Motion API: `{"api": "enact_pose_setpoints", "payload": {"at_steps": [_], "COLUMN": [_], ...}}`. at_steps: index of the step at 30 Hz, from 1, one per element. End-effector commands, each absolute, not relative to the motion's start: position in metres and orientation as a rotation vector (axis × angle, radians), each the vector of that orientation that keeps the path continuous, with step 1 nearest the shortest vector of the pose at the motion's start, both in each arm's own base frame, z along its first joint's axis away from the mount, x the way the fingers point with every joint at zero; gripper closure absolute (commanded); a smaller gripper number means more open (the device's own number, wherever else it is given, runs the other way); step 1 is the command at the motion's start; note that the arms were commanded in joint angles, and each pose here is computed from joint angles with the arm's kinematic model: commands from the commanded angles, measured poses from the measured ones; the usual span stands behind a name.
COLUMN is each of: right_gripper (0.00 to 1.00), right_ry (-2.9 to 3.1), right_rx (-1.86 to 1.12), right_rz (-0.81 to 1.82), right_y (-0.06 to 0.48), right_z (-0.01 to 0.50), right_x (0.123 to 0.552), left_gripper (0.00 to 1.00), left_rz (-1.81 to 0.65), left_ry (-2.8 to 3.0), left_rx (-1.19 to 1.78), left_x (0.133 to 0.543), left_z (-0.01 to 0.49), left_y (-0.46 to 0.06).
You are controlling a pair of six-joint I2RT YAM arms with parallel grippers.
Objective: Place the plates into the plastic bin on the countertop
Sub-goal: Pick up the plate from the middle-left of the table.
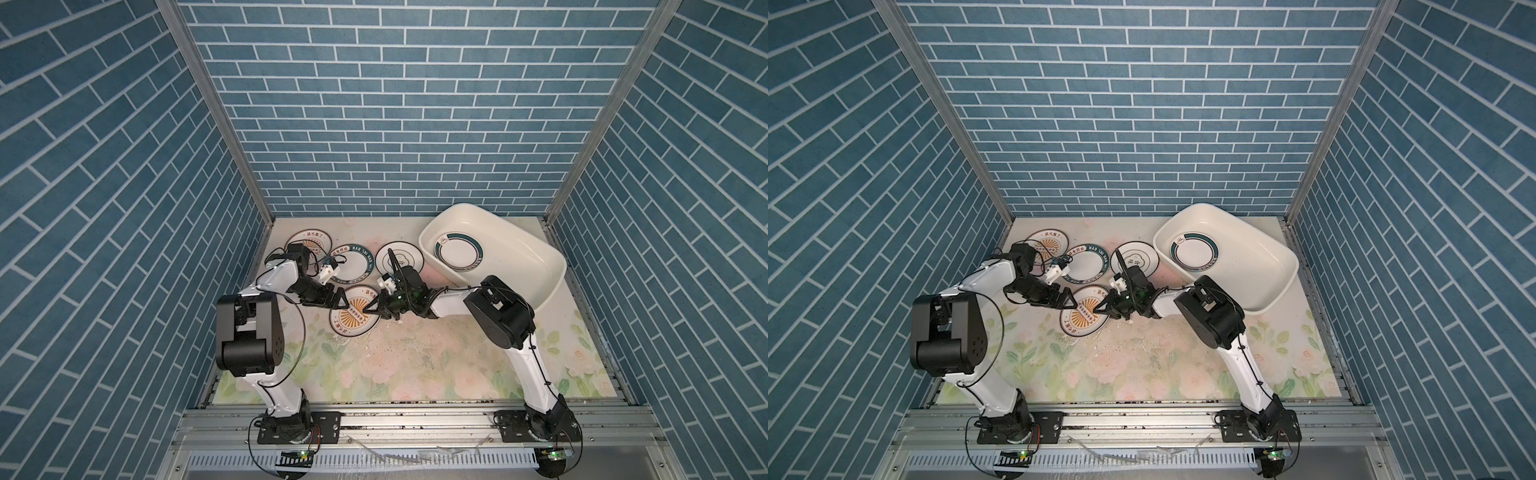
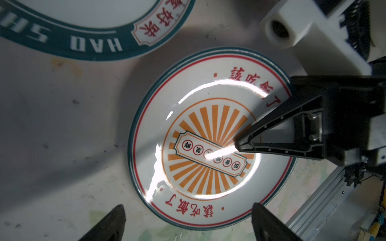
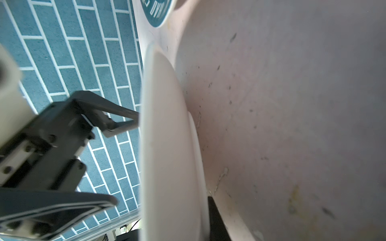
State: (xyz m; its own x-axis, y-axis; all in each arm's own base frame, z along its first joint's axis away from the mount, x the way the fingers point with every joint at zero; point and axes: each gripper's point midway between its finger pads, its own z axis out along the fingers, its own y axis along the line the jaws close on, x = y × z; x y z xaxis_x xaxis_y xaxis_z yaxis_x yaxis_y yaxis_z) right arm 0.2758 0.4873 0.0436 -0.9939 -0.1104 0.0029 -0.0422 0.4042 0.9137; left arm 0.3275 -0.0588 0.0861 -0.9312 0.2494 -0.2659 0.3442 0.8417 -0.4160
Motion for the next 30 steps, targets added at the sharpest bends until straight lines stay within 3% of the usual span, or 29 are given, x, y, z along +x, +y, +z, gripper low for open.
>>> {"api": "enact_pose_setpoints", "payload": {"at_steps": [1, 11, 17, 30], "right_gripper": [0.84, 0.84, 0.84, 0.84], "right_ry": [-2.546, -2.532, -2.515, -2.515], "right_rx": [0.168, 0.203, 0.234, 0.299], "right_rz": [-1.789, -1.86, -1.893, -1.991], "right_y": [0.491, 0.49, 0.49, 0.477], "right_z": [0.08, 0.112, 0.133, 0.197], "right_x": [0.28, 0.284, 0.285, 0.31], "left_gripper": [0.04, 0.03, 0.02, 0.01], "left_rz": [-0.704, -0.647, -0.769, -0.702], "left_ry": [2.726, 2.526, 2.334, 2.249], "left_rx": [0.427, 0.282, 0.139, 0.15], "left_x": [0.336, 0.351, 0.35, 0.318], "left_z": [0.127, 0.207, 0.275, 0.3], "left_y": [-0.052, -0.024, -0.018, -0.026]}}
